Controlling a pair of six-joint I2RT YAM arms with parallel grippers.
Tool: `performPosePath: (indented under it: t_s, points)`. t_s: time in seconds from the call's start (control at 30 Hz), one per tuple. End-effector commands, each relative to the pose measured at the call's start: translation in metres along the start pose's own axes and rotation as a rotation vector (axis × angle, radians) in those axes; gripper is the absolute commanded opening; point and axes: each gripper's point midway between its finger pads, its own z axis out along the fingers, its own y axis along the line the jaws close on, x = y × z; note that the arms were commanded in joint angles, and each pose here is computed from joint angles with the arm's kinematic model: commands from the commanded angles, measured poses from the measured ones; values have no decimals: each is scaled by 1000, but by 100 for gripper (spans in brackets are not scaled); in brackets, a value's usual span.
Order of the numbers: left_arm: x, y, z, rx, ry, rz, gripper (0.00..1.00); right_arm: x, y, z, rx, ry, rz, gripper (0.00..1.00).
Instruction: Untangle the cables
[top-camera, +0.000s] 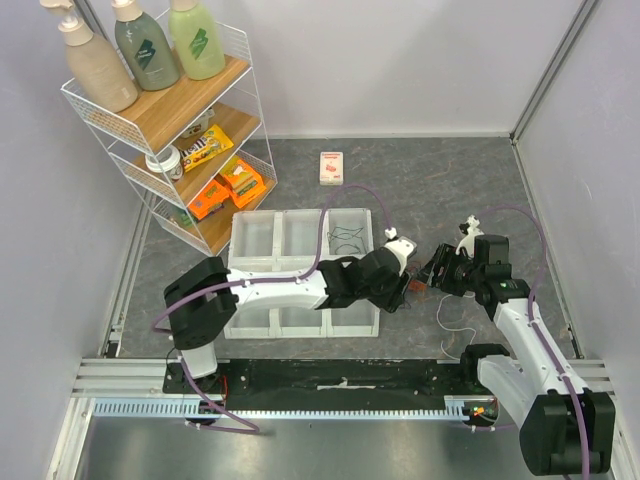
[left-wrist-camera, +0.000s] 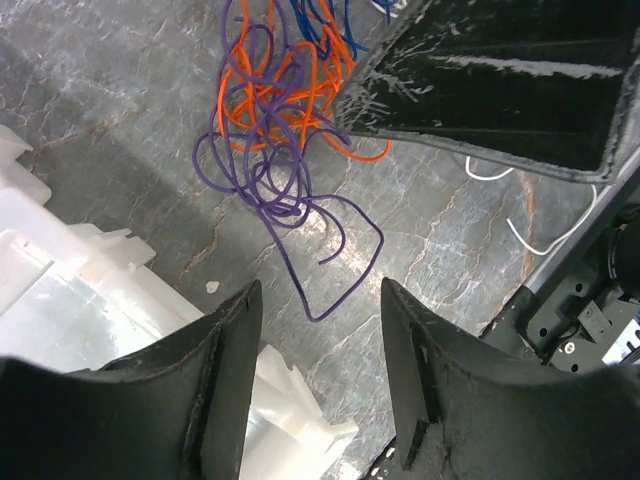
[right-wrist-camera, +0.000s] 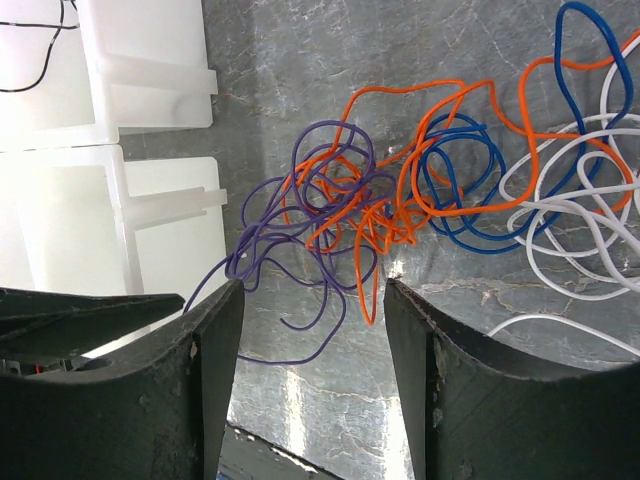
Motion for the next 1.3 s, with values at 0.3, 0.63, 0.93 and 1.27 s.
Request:
performPosePath:
  t_s: [0.3,0.63,0.93,1.27]
  points:
    - [-17,-13,16,-10,-2,52,19,4,4,3,-32,5,-6,72]
    - [-57,-29,-16,55,-123,80,2,22,6,13,-53,59,-4,68]
    - [-99,-84,-68,323,-248,68,2,-5,6,48,-63,-37,100,67]
    - [-141,-72,-227,366,-579,56,2,-47,-93,57,353,-165,254,54]
